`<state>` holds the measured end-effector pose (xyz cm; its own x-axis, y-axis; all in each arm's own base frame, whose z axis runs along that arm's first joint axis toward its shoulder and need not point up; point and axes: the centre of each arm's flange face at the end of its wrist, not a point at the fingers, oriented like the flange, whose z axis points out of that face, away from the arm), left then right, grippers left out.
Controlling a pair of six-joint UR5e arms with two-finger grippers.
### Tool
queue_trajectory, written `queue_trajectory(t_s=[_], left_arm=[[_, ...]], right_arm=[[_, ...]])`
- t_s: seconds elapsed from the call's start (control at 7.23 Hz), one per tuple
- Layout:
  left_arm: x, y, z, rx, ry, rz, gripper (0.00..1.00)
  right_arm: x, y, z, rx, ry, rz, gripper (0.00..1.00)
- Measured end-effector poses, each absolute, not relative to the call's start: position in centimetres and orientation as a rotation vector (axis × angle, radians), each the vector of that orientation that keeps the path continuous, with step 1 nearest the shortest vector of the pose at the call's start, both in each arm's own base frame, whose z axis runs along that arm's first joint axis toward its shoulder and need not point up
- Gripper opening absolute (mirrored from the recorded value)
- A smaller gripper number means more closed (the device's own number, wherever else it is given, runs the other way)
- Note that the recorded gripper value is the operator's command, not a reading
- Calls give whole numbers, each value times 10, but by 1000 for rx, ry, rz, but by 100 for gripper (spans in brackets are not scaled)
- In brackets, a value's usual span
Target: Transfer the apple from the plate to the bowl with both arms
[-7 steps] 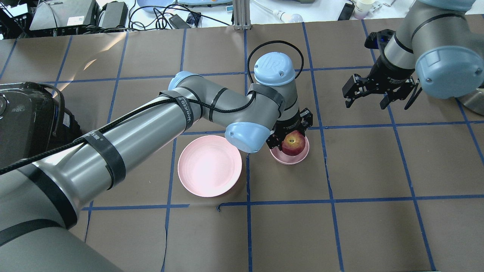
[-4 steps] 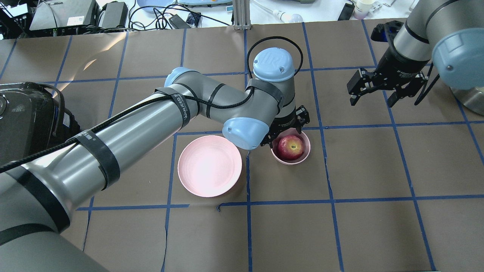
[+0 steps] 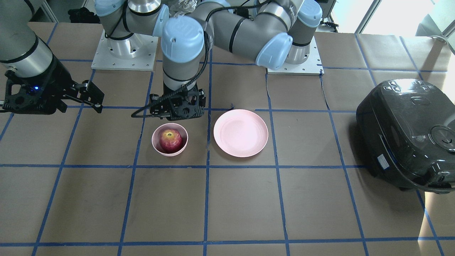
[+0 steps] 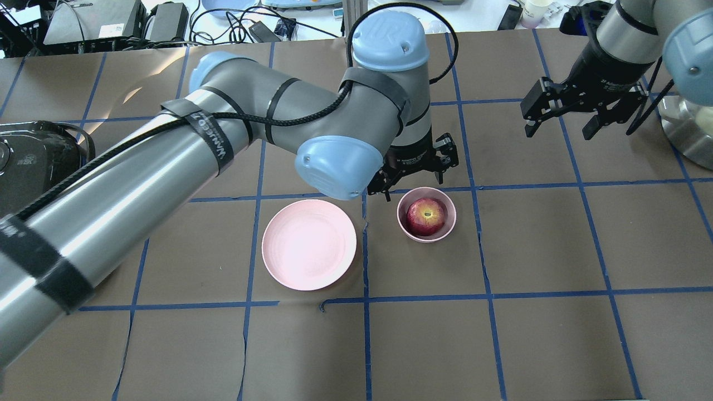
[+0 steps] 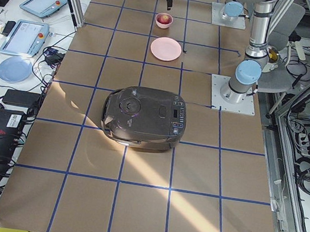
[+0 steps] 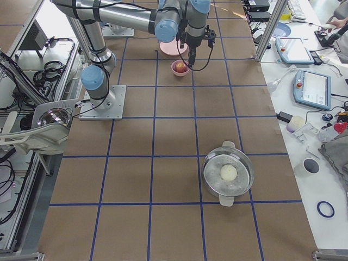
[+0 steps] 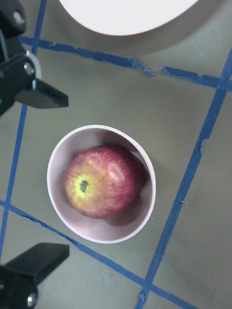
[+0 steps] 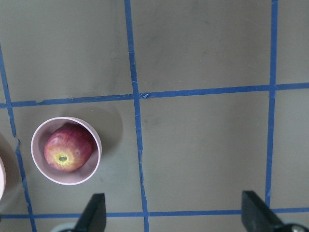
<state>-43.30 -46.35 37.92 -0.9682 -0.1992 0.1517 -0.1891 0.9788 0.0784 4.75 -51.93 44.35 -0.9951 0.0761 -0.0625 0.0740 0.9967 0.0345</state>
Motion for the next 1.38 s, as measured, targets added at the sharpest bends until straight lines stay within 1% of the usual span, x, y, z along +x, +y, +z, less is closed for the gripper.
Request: queue_trajectory(t_s=[0.28, 0.41, 0.55, 0.69, 0.97, 1.11, 1.38], left_arm=[[-409, -428, 442, 91, -2984, -71, 100], [-387, -416, 457, 10, -3039, -103, 100], [-354, -417, 476, -85, -3096, -99, 100], [-308, -433, 498, -98, -3122, -63, 100], [-213, -471, 523, 70, -3140, 8, 100], [-183, -481, 528, 121, -3141, 35, 99], [-163, -478, 532, 114, -3145, 64, 98]], right_arm=[[52, -516, 465, 262, 3095, -4, 100], [61, -512, 471, 276, 3106, -17, 100], [75, -506, 474, 258, 3124, -18, 100], [89, -499, 475, 229, 3139, 0, 100], [105, -485, 481, 187, 3145, 25, 100], [110, -479, 482, 171, 3147, 46, 100], [112, -475, 485, 154, 3158, 57, 100]])
